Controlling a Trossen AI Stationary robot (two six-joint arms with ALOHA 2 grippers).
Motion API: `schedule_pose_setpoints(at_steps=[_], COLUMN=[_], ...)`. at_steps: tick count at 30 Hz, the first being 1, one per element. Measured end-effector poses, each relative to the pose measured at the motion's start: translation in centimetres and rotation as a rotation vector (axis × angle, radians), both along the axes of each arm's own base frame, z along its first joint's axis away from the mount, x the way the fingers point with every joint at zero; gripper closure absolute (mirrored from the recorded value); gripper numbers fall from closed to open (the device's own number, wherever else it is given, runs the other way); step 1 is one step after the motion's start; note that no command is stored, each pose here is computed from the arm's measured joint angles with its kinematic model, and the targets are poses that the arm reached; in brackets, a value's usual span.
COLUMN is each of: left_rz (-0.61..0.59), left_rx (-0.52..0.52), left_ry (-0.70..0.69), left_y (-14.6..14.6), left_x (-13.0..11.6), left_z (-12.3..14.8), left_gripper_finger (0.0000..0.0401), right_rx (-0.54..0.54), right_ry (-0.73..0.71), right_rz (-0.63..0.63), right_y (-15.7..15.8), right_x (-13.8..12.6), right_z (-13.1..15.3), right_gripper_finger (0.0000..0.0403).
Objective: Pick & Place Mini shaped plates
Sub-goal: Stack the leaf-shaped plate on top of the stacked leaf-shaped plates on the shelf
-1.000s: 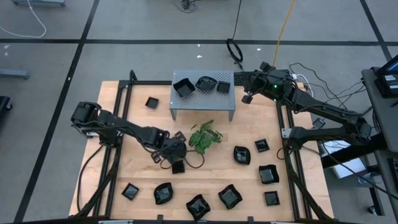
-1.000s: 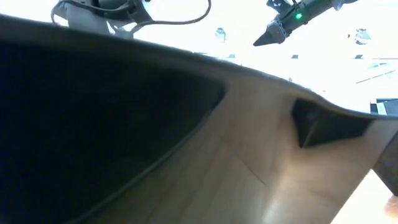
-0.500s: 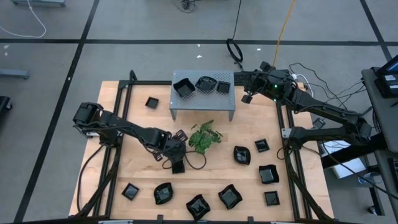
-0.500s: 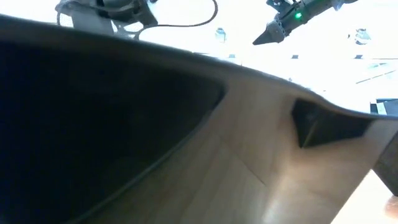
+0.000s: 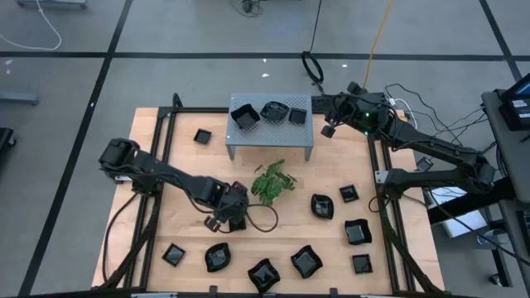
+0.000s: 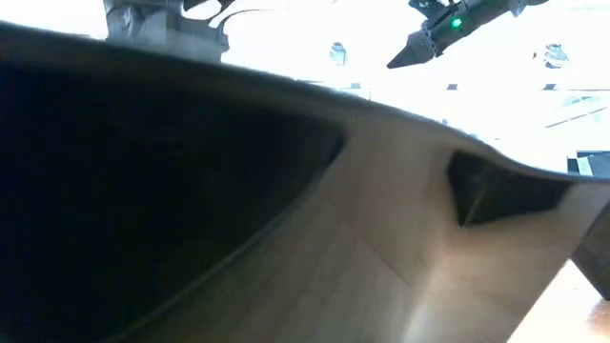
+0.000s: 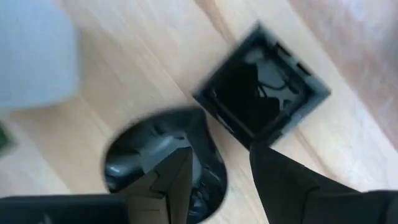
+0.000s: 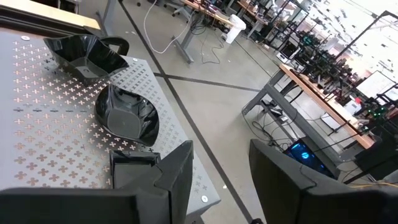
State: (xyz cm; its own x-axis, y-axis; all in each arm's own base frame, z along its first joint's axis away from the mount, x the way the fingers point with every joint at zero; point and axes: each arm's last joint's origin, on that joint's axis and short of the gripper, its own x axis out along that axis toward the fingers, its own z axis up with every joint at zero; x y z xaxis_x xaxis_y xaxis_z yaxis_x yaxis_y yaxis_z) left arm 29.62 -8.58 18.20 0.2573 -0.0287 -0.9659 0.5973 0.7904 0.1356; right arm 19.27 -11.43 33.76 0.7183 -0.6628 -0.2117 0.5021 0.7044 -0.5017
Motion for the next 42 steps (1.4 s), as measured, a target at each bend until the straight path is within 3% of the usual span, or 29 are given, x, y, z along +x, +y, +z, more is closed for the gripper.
schedule_pose_setpoints(at_steps=[6, 10, 18, 22, 27, 32, 42], left_rz=[-0.003, 0.023, 0.051, 0.073, 0.145, 0.308, 0.534], left_rx=[0.070, 0.143, 0.119, 0.103, 0.085, -0.011, -0.171], left_ry=[0.083, 0.068, -0.002, 0.001, 0.019, -0.021, -0.367], left_y=[0.4, 1.1, 1.7, 1.8, 2.2, 2.4, 4.4], left_x=[-0.8, -1.0, -0.9, -0.8, -0.6, 0.2, 2.1], left_z=[-2.5, -3.1, -4.1, -4.2, -3.8, -2.0, 8.4], left_gripper_finger=[0.0235, 0.0235, 0.0242, 0.0287, 0.0383, 0.0390, 0.0396], right_rx=[-0.001, -0.004, -0.001, -0.001, -0.001, -0.023, -0.040], right_ry=[0.003, 0.005, 0.006, 0.006, 0.007, 0.027, 0.042], right_rz=[0.001, 0.001, 0.001, 0.001, 0.002, 0.008, -0.002], right_y=[0.0, 0.0, 0.0, 0.0, 0.0, 0.0, -0.3], right_x=[0.0, 0.0, 0.0, 0.0, 0.0, 0.0, -0.2], right_z=[0.0, 0.0, 0.0, 0.0, 0.0, 0.0, 0.0], right_gripper_finger=[0.0259, 0.0259, 0.0259, 0.0259, 0.0259, 0.0259, 0.0259])
